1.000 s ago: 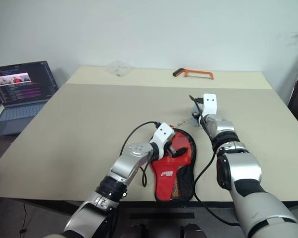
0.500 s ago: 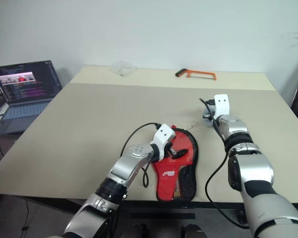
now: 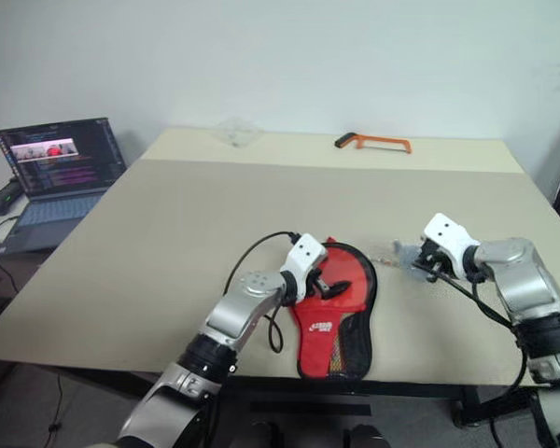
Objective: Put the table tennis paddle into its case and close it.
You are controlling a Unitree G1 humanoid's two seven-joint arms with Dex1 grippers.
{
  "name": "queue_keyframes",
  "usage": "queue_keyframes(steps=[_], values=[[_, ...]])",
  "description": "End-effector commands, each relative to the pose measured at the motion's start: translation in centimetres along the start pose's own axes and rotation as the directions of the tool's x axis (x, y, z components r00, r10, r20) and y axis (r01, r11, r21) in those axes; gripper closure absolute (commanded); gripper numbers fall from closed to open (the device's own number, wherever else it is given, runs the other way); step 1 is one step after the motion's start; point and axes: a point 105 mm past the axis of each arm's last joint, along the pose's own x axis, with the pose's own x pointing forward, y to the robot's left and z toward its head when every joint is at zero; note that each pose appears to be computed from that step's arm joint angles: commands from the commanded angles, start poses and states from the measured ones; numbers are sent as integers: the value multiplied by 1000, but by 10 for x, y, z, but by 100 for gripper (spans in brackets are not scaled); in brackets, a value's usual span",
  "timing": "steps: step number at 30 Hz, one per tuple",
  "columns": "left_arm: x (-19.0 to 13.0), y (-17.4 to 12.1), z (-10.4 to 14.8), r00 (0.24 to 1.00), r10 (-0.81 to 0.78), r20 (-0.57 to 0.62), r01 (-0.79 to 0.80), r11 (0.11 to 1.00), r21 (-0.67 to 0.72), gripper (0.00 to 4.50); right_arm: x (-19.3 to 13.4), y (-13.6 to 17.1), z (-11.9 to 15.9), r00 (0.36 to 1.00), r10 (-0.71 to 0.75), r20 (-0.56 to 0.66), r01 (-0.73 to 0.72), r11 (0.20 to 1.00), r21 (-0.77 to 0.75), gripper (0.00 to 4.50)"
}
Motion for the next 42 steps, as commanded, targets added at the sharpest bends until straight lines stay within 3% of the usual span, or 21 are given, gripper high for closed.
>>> queue_keyframes(steps=[1, 4, 8, 14, 26, 30, 32, 34, 37, 40, 42], values=[[3, -6, -42, 988, -23, -156, 18, 999, -35, 0, -25, 17, 21, 993, 108, 41, -102, 987, -126, 420], [3, -6, -42, 987, -27, -158, 22, 999, -31, 0, -36, 45, 23, 969, 246, 30, -235, 949, -211, 420], [3, -5, -44, 984, -31, -173, 28, 999, -21, 0, -42, 77, 10, 930, 359, -82, -367, 881, -298, 420], [6, -7, -43, 983, -39, -182, 37, 999, -12, 0, -40, 117, 2, 862, 496, -101, -501, 809, -307, 420], [-2, -8, -55, 970, -45, -240, 45, 999, -3, 0, -65, 202, 4, 584, 810, -55, -786, 548, -285, 421], [-5, -7, -57, 965, -44, -257, 46, 999, 3, 0, -66, 222, 6, 532, 846, -22, -816, 506, -279, 422], [-5, -7, -54, 967, -45, -249, 48, 999, 7, 0, -61, 221, 5, 562, 827, -13, -798, 539, -269, 422], [-5, -5, -50, 972, -37, -233, 41, 999, 10, 0, -51, 207, 4, 637, 771, -6, -746, 614, -258, 422], [-6, -2, -43, 977, -31, -210, 33, 999, 9, 0, -44, 181, 10, 723, 690, 38, -665, 711, -229, 422], [-10, 0, -36, 984, -49, -171, 53, 998, 16, 0, -40, 134, 13, 838, 541, 72, -521, 833, -188, 422], [-12, 2, -35, 985, -52, -164, 56, 998, 23, 0, -40, 115, 9, 868, 494, 58, -479, 861, -170, 422]])
